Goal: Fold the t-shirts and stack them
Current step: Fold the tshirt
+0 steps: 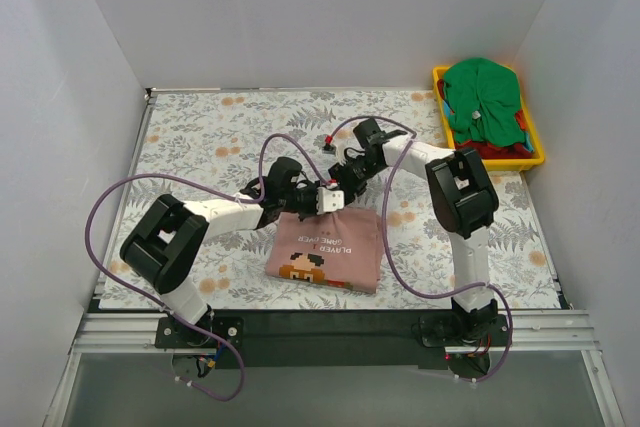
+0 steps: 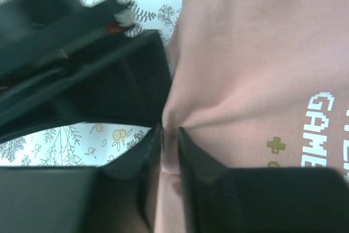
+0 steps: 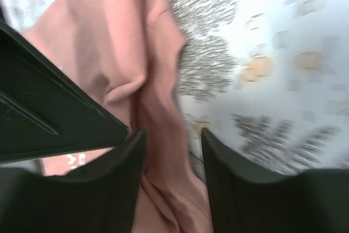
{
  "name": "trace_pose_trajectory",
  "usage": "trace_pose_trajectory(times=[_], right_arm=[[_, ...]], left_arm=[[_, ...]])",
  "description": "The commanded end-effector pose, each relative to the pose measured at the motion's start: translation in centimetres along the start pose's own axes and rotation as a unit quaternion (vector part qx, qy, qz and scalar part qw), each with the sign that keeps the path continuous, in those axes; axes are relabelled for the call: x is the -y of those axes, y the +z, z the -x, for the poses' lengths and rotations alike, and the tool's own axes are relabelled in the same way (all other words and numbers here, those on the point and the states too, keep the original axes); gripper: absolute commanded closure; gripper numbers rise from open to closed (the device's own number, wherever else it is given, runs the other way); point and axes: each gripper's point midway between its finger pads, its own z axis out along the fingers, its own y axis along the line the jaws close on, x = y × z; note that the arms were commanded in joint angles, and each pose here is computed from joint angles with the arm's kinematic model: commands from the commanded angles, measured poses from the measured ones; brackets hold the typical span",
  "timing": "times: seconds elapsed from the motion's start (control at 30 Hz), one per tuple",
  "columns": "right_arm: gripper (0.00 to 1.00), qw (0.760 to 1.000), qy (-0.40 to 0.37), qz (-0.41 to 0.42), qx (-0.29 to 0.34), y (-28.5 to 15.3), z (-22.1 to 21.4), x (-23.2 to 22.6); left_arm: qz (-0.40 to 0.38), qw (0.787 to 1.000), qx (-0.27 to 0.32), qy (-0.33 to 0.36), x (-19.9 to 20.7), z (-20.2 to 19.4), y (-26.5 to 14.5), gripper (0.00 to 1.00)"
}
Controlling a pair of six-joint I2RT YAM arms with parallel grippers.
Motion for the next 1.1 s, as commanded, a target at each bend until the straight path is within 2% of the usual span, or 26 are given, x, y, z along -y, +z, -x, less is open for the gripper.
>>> trace_pose_trajectory(times=[0.0,0.03,0.13,0.17,0.27,0.4,0.53,0.83,1.07], right_arm=[[0.45,0.990,-0.083,-0.112,-0.009,-4.0,2.4,1.8],[0.41,0.989,-0.082,-0.122,-0.013,-4.7,2.4,2.1],[0.39,0.986,-0.094,-0.137,-0.002,-7.0,3.5,2.2],[0.39,0.986,-0.095,-0.136,0.004,-7.8,3.7,1.8],[0.42,0.991,-0.076,-0.106,0.014,-10.1,2.8,0.3],[0.41,0.995,-0.064,-0.077,0.001,-10.5,-0.6,-1.9],[0.41,0.996,-0.047,-0.072,-0.022,-9.6,-3.2,-1.5],[0.37,0.996,-0.029,-0.067,-0.043,-7.9,-4.0,0.9],[0.41,0.997,-0.023,-0.056,-0.047,-7.5,-4.7,0.9]], left_arm=[[-0.003,1.000,0.025,-0.004,-0.4,1.6,0.1,0.80],[-0.011,0.999,0.027,-0.016,-0.7,2.4,-0.2,0.73],[-0.027,0.997,0.059,-0.048,-1.1,5.7,-1.8,0.62],[-0.044,0.993,0.068,-0.081,-0.9,6.4,-2.7,0.57],[-0.051,0.979,0.081,-0.180,-1.9,7.9,-5.5,0.55],[-0.057,0.946,0.066,-0.311,-3.2,4.6,-9.5,0.53],[-0.045,0.919,0.040,-0.389,-3.4,0.9,-10.7,0.48],[-0.023,0.880,-0.023,-0.473,-3.4,-5.4,-9.8,0.44],[-0.029,0.867,-0.048,-0.495,-2.8,-7.9,-8.5,0.44]])
